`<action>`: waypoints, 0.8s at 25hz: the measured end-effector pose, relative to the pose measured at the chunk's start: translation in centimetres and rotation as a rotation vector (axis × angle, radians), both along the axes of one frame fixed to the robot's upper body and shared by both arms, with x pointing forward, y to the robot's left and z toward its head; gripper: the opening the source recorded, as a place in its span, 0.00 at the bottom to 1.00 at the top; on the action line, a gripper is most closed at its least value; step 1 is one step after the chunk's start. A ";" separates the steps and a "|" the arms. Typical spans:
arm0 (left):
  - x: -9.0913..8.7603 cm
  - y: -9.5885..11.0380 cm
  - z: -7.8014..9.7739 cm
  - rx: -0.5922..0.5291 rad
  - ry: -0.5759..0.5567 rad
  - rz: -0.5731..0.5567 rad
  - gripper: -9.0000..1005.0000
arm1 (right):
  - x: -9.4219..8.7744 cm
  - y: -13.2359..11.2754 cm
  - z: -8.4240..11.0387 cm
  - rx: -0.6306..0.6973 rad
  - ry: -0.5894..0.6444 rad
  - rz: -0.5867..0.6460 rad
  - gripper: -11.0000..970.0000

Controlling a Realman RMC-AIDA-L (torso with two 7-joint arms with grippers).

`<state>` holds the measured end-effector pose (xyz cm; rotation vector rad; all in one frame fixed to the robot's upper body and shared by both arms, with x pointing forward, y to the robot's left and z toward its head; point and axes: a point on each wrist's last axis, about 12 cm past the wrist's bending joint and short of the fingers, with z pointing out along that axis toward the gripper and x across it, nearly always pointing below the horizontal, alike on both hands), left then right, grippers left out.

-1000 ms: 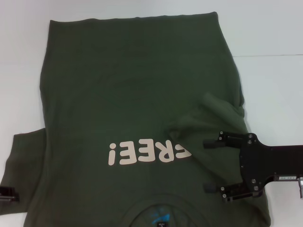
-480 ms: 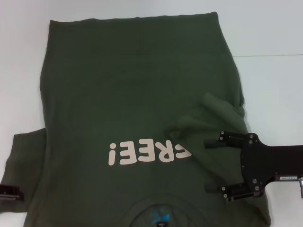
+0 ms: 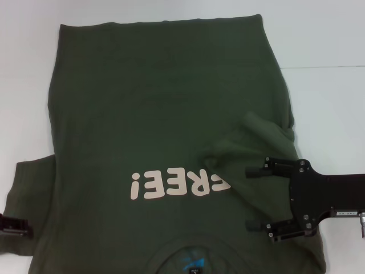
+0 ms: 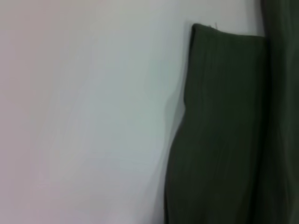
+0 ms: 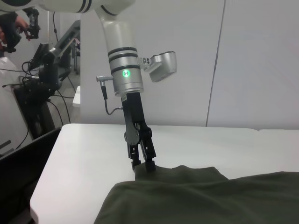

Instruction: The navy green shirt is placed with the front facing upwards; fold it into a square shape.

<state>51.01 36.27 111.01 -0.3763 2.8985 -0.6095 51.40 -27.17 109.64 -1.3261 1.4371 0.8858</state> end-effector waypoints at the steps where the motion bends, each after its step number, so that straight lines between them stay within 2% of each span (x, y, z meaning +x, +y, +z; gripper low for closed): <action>1: 0.1 -0.1 0.0 -0.001 -0.001 -0.003 0.91 | 0.0 0.0 0.0 0.000 0.000 0.000 0.97; 11: 0.9 -0.9 0.0 0.011 -0.006 -0.048 0.91 | 0.1 0.0 0.0 -0.003 -0.002 -0.004 0.97; 17: 1.1 -1.0 0.0 0.017 -0.011 -0.047 0.70 | 0.1 0.0 0.0 -0.003 -0.002 -0.005 0.97; 20: 1.2 -0.9 0.0 0.019 -0.013 -0.048 0.56 | 0.1 0.0 0.0 -0.003 -0.002 -0.005 0.97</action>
